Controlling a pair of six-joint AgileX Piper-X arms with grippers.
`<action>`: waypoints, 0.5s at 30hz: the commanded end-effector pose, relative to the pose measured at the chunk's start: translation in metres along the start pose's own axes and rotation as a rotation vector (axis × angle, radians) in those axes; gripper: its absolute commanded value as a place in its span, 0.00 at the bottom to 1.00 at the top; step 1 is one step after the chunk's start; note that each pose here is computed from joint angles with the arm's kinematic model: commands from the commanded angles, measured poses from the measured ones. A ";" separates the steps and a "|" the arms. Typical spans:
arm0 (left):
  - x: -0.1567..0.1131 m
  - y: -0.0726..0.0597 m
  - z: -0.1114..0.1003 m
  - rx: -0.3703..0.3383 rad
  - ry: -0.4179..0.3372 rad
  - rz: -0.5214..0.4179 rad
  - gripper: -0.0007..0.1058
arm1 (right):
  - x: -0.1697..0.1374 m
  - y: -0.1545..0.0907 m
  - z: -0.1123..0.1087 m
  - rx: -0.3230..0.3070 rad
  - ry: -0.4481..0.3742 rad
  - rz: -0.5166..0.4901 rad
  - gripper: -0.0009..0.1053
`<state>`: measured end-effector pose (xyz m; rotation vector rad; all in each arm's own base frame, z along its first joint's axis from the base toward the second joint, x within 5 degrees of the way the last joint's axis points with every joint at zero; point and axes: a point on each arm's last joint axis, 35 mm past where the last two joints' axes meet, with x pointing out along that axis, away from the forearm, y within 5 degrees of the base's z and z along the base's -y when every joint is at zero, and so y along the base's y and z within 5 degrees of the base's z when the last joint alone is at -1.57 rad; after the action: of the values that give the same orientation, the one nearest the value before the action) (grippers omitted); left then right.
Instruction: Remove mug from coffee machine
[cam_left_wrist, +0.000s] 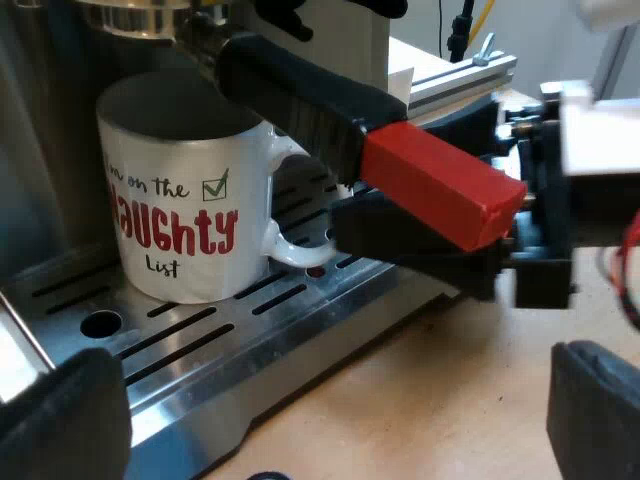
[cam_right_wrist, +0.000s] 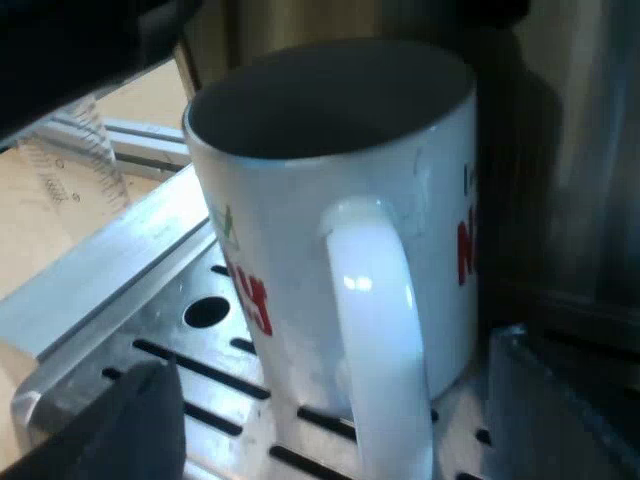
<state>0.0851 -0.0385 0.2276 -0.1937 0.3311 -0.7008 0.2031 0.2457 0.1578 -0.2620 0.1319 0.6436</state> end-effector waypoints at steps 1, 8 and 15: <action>0.000 -0.001 0.002 0.012 -0.010 -0.009 0.81 | 0.010 0.000 0.006 0.020 -0.020 -0.015 0.62; 0.000 -0.001 0.002 0.012 -0.010 -0.012 0.81 | 0.026 -0.006 0.008 0.019 0.022 -0.025 0.61; 0.000 -0.001 0.002 0.012 -0.009 -0.014 0.81 | 0.035 -0.016 0.012 0.017 0.065 -0.022 0.61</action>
<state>0.0850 -0.0386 0.2276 -0.1944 0.3316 -0.7061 0.2389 0.2565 0.1631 -0.2618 0.2054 0.5986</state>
